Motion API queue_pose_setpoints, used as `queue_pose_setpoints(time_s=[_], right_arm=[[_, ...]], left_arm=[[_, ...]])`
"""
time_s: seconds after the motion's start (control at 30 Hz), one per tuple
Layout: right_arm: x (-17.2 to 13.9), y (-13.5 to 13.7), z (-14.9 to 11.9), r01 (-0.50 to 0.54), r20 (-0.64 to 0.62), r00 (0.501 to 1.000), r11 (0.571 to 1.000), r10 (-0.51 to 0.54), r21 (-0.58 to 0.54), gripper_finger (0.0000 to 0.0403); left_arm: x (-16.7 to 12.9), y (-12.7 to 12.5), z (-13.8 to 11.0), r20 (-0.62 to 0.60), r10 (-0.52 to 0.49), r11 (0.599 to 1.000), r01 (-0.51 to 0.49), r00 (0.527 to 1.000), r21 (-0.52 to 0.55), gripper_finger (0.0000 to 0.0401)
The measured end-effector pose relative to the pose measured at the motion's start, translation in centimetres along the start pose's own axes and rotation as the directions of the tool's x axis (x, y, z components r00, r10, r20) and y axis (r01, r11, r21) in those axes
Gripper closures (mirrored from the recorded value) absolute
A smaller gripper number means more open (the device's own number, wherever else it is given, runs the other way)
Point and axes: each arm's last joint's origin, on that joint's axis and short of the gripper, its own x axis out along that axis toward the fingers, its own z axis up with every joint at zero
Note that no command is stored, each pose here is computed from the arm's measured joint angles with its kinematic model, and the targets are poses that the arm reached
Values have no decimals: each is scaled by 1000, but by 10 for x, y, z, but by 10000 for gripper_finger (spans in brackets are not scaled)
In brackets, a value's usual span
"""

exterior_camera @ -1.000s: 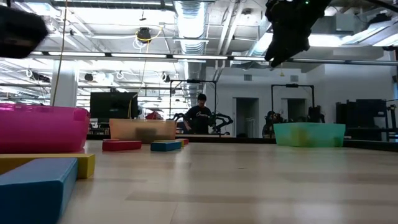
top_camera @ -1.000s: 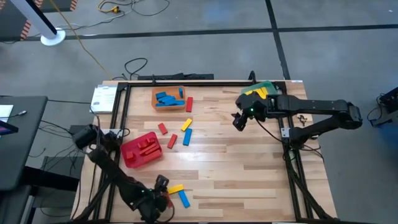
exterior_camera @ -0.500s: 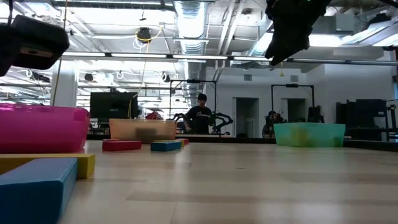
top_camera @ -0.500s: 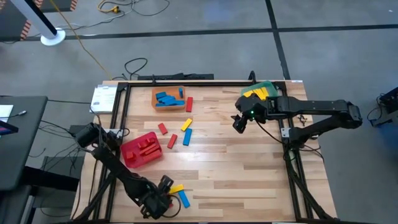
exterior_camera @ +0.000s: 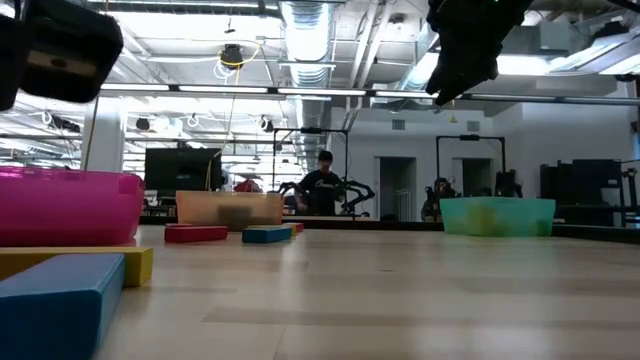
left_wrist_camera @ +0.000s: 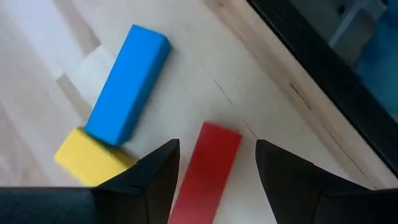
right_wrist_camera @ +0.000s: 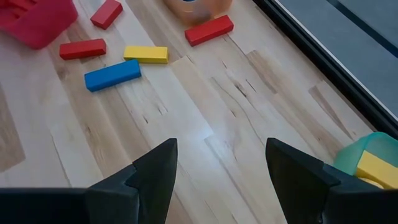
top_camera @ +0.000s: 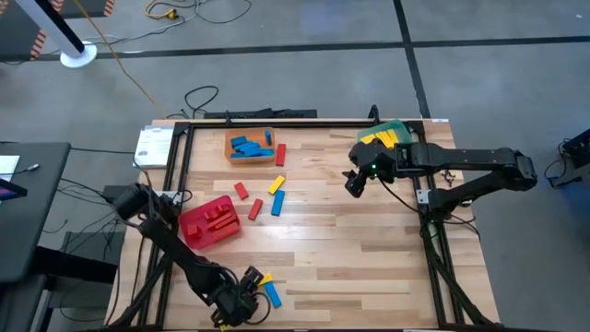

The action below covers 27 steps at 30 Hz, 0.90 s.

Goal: Sort blocks
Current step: Put the red block into the red bin

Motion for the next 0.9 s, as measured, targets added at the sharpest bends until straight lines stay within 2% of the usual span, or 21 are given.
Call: queue_pose_setpoints(time_s=[0.2, 0.33, 0.43, 0.6, 0.9], right_arm=[[-1, 2, -1, -7, 2, 1000, 1000, 7, 1, 143], [-1, 2, -1, -7, 3, 1000, 1000, 7, 2, 143], [0, 2, 0, -6, 4, 1000, 1000, 6, 4, 143], [0, 2, 0, -6, 6, 1000, 1000, 6, 6, 143], [-1, 2, 0, -6, 5, 1000, 1000, 6, 5, 143]], left_arm=[[22, -2, -7, -66, -60, 998, 61, 996, 13, 196], [22, 0, -7, -56, -24, 1000, 23, 998, -16, 198], [20, 0, -6, -56, -19, 1000, 18, 998, -15, 225], [18, 1, -8, -98, -31, 1000, 30, 995, -4, 304], [15, 1, -8, -124, -45, 999, 43, 991, -16, 304]])
